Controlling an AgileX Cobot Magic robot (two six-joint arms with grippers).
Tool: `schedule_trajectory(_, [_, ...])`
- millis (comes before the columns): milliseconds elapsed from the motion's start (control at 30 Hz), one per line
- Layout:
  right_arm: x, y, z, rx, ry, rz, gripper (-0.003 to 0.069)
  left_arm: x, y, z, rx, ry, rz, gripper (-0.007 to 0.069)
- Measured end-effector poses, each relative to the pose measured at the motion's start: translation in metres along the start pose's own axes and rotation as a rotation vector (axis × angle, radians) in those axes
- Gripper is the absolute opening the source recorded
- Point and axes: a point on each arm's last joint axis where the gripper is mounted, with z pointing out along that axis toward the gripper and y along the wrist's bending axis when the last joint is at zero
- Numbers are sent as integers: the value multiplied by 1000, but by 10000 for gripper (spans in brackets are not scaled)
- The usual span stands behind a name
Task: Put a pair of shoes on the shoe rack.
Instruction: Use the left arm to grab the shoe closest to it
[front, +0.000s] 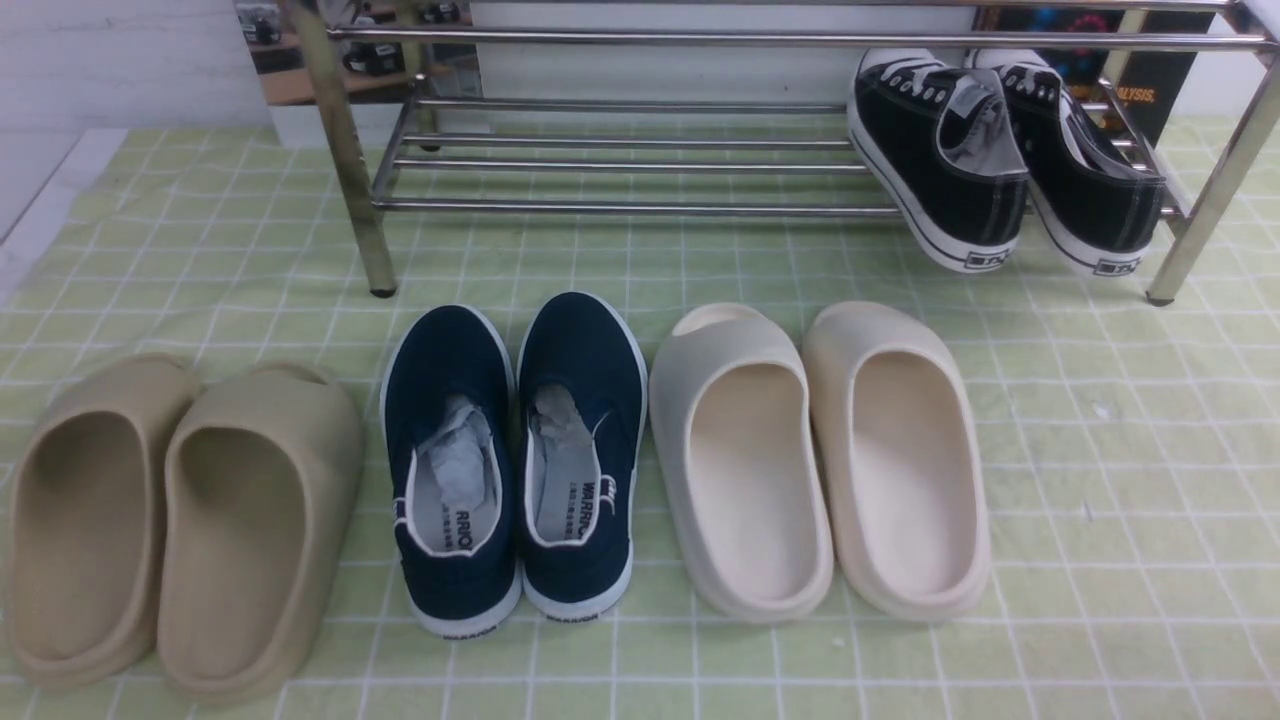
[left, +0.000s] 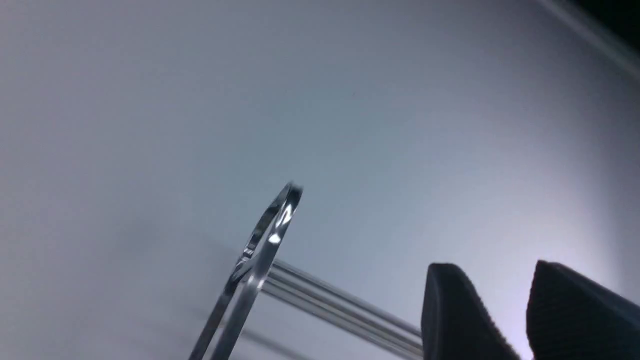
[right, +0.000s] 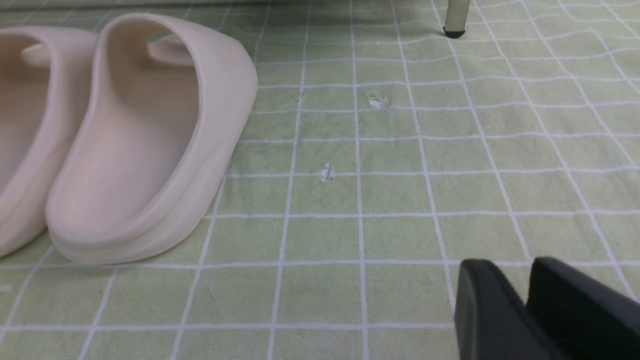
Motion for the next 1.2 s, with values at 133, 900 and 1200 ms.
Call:
schedule_trajectory(133, [0, 0, 0, 0, 0, 0, 175, -16, -12, 42, -146, 286, -19, 239])
schedule_trajectory(900, [0, 0, 0, 0, 0, 0, 202, 177, 58, 117, -722, 1902, -233, 141])
schedule_trajectory(1200, [0, 0, 0, 0, 0, 0, 216, 264, 70, 123, -727, 2005, -52, 340])
